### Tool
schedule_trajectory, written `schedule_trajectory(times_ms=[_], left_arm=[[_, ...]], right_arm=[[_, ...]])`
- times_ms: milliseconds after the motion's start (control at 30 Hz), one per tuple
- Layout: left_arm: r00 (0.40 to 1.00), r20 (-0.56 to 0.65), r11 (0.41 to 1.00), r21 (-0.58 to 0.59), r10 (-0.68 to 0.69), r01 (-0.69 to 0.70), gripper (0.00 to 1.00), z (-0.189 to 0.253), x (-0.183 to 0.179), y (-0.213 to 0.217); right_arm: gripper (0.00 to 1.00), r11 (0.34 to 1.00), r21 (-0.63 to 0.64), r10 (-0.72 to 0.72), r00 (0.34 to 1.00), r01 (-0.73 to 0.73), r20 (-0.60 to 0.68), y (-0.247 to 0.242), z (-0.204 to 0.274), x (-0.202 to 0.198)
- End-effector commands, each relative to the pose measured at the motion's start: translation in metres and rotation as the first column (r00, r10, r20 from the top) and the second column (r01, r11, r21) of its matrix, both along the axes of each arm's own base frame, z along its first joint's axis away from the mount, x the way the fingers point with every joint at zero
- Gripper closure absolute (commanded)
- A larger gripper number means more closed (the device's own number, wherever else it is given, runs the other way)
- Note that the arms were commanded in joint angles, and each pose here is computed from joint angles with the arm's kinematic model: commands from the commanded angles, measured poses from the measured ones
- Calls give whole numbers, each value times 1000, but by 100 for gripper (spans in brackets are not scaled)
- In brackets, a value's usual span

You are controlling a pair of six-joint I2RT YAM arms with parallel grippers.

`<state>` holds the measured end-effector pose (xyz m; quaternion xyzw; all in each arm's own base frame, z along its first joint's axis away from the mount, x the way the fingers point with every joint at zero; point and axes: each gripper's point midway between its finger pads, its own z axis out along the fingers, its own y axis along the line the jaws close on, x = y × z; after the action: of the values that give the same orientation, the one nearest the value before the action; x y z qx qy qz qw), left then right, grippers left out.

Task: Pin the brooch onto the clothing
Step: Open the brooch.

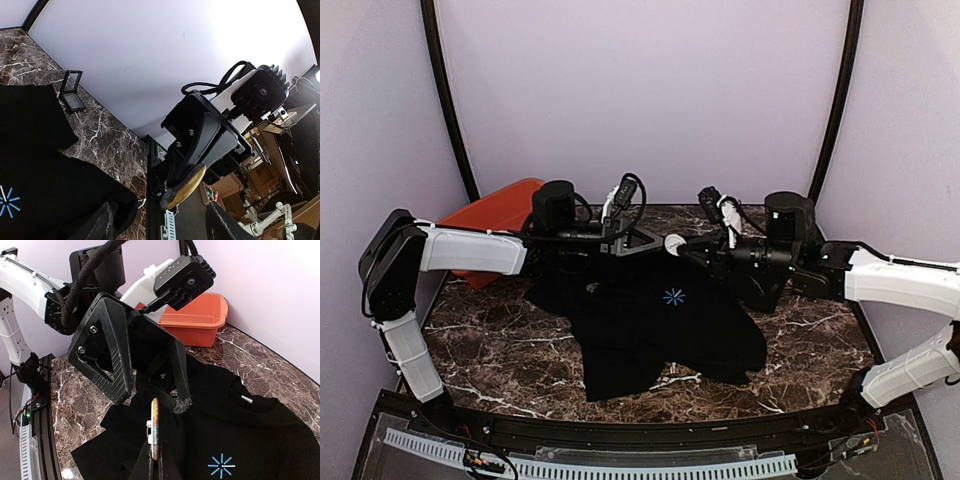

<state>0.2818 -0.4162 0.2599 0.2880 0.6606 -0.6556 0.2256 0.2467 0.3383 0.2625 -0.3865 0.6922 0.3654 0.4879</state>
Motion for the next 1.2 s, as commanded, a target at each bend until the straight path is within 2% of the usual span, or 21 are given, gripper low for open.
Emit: schedule_trajectory(times_ms=[0,333,567,1167], left_arm=[[1000,9,999,-35,-8,8,39,19,0,-2],[999,-18,1000,-17,-27,26,50,14,0,-14],[999,-21,999,14,-31,32,54,7,-4,-18],[1000,-12,999,18,-28,28,73,4,-4,-19]], right_arm=[[100,1000,-4,-17,999,17,46,6,11,6],[100,999,-30,-36,998,37,52,9,9,10],[100,998,-34,-43,997,45,57,7,10,10],[100,999,-12,-31,997,32,73,5,15,4]])
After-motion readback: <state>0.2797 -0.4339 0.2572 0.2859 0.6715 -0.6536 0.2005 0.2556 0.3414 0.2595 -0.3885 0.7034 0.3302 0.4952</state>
